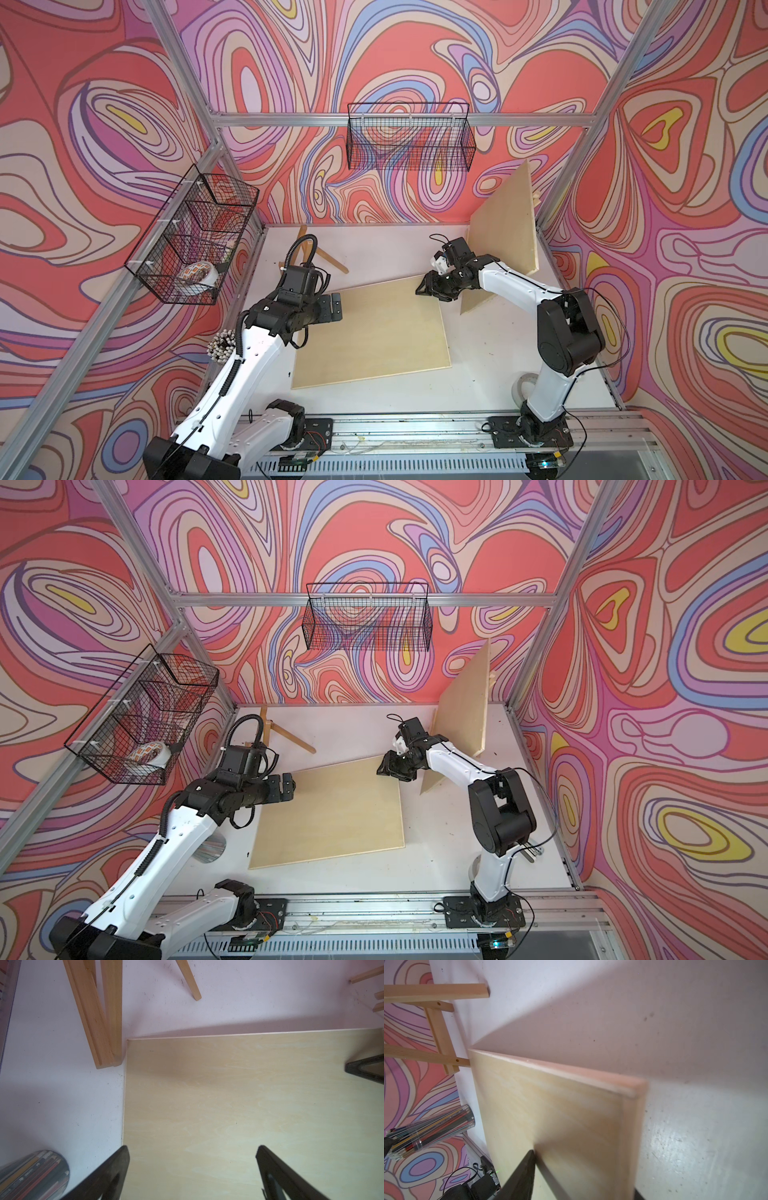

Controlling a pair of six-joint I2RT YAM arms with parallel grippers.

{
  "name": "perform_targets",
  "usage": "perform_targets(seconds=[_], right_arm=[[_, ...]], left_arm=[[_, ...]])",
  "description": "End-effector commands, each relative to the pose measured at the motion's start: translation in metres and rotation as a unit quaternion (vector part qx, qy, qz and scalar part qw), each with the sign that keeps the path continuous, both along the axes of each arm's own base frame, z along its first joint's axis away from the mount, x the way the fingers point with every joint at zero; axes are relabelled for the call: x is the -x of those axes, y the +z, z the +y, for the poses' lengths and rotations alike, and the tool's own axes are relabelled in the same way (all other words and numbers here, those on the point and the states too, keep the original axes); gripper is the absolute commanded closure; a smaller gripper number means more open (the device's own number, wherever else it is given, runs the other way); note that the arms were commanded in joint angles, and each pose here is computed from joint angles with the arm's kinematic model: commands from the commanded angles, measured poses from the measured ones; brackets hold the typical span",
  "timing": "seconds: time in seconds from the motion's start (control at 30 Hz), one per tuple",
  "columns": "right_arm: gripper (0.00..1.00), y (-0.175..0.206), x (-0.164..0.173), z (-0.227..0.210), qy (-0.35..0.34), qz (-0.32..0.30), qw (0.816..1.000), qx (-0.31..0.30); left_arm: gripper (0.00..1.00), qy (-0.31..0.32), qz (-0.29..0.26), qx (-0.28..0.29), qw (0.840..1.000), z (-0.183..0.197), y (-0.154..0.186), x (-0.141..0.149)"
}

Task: Disassemble the easel
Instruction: Place the drawing board at the center of the board.

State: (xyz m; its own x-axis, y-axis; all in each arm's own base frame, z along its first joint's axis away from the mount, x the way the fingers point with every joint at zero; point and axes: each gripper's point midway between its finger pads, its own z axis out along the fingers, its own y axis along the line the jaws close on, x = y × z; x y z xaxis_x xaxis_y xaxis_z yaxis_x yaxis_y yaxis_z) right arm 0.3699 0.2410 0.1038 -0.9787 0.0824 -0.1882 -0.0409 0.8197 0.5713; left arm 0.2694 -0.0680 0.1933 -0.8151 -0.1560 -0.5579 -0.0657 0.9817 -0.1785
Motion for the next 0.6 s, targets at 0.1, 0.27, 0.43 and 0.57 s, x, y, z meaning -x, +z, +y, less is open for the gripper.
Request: perform_targets(seconds=[0.1,0.27,0.43,0.57], right_arm=[[0.45,-0.013,-0.007,-0.028,-0.053,-0.002,0.996,0.069],[0.32,-0.007,-0.007,-0.025,-0.049,-0.011,0.997,0.059],[0.29,0.001,-0.006,-0.017,-0.035,-0.016,0.998,0.041],[0.28,0.019,-0.009,0.0,-0.016,-0.044,0.999,0.007]], left_arm=[[0.01,0.001,0.02,0.001,1.0,-0.001,-0.008,0.006],[0.01,0.001,0.02,0.002,1.0,-0.001,-0.008,0.006],[0.0,0.0,0.019,0.002,1.0,-0.001,-0.008,0.006],[0.0,-0.001,0.018,0.005,1.0,-0.002,-0.007,0.006]])
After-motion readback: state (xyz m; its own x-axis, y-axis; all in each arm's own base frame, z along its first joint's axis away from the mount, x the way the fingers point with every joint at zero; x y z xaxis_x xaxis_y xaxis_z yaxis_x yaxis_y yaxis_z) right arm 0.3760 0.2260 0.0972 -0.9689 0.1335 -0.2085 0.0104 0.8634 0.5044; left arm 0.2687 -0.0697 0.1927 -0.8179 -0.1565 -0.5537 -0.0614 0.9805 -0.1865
